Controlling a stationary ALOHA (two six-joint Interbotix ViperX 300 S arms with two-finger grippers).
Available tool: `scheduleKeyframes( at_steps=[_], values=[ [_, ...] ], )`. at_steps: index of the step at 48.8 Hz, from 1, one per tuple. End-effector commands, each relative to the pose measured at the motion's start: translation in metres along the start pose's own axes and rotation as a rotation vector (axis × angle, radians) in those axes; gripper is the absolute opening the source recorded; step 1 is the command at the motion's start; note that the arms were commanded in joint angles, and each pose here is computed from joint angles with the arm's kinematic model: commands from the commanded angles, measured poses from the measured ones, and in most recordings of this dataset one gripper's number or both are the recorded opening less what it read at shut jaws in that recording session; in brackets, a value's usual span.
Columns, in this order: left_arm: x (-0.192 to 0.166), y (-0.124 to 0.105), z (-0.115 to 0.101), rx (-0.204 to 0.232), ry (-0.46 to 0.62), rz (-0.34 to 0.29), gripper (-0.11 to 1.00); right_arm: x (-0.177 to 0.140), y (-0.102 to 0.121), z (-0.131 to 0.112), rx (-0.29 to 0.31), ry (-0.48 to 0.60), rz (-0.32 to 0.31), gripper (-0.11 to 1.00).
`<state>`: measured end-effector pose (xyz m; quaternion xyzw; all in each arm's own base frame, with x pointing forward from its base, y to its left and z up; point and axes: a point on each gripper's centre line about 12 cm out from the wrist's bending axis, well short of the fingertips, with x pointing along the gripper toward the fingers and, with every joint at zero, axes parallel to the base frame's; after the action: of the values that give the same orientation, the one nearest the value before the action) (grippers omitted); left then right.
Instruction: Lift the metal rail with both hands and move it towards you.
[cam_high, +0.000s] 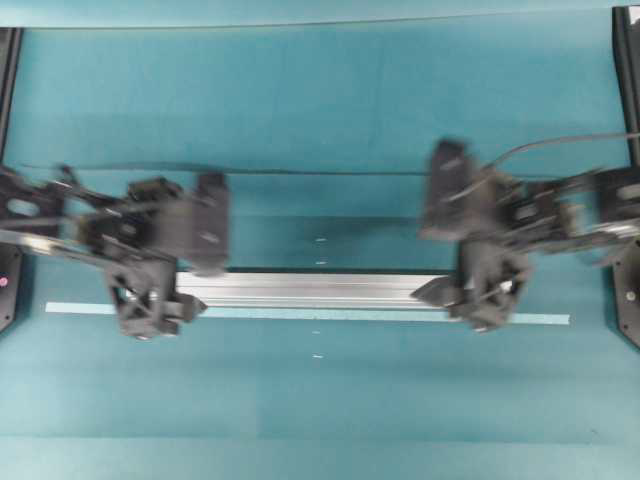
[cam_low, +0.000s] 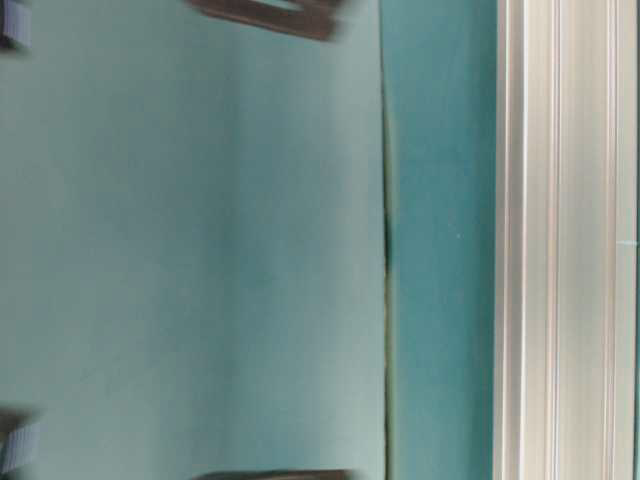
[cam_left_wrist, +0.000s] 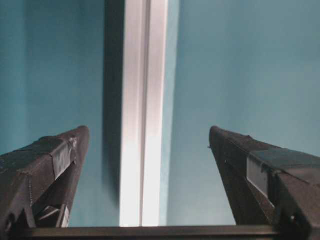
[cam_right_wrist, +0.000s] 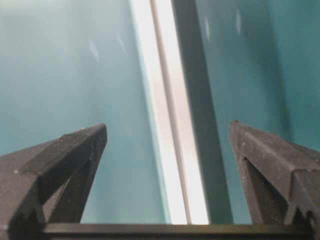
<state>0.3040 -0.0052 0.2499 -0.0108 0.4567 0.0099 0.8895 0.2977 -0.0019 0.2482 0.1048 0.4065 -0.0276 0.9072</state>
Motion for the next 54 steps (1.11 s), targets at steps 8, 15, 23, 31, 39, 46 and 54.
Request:
scheduleKeyframes(
  at_steps=[8, 15, 23, 31, 39, 46, 54],
  values=[
    [-0.057, -0.001, 0.019, 0.044, -0.233, -0.011, 0.98, -0.049, 0.001, 0.009, -0.027, -0.2, 0.016, 0.99],
    [-0.078, -0.002, 0.023, 0.066, -0.354, -0.015, 0.98, -0.075, 0.001, 0.01, -0.043, -0.338, 0.028, 0.99],
    [-0.09, -0.002, 0.017, 0.074, -0.422, -0.017, 0.98, -0.104, 0.001, 0.01, -0.052, -0.478, 0.042, 0.99],
    [-0.1, -0.001, 0.012, 0.071, -0.452, -0.017, 0.98, -0.124, 0.001, 0.006, -0.07, -0.55, 0.043, 0.99],
    [-0.112, 0.0, 0.008, 0.068, -0.495, -0.018, 0.98, -0.133, 0.0, 0.0, -0.073, -0.579, 0.046, 0.99],
    [-0.124, 0.0, 0.007, 0.062, -0.564, -0.021, 0.98, -0.136, 0.0, -0.004, -0.073, -0.592, 0.048, 0.99],
    [-0.139, 0.0, 0.006, 0.055, -0.658, -0.026, 0.97, -0.144, -0.001, -0.006, -0.074, -0.645, 0.055, 0.99]
  ],
)
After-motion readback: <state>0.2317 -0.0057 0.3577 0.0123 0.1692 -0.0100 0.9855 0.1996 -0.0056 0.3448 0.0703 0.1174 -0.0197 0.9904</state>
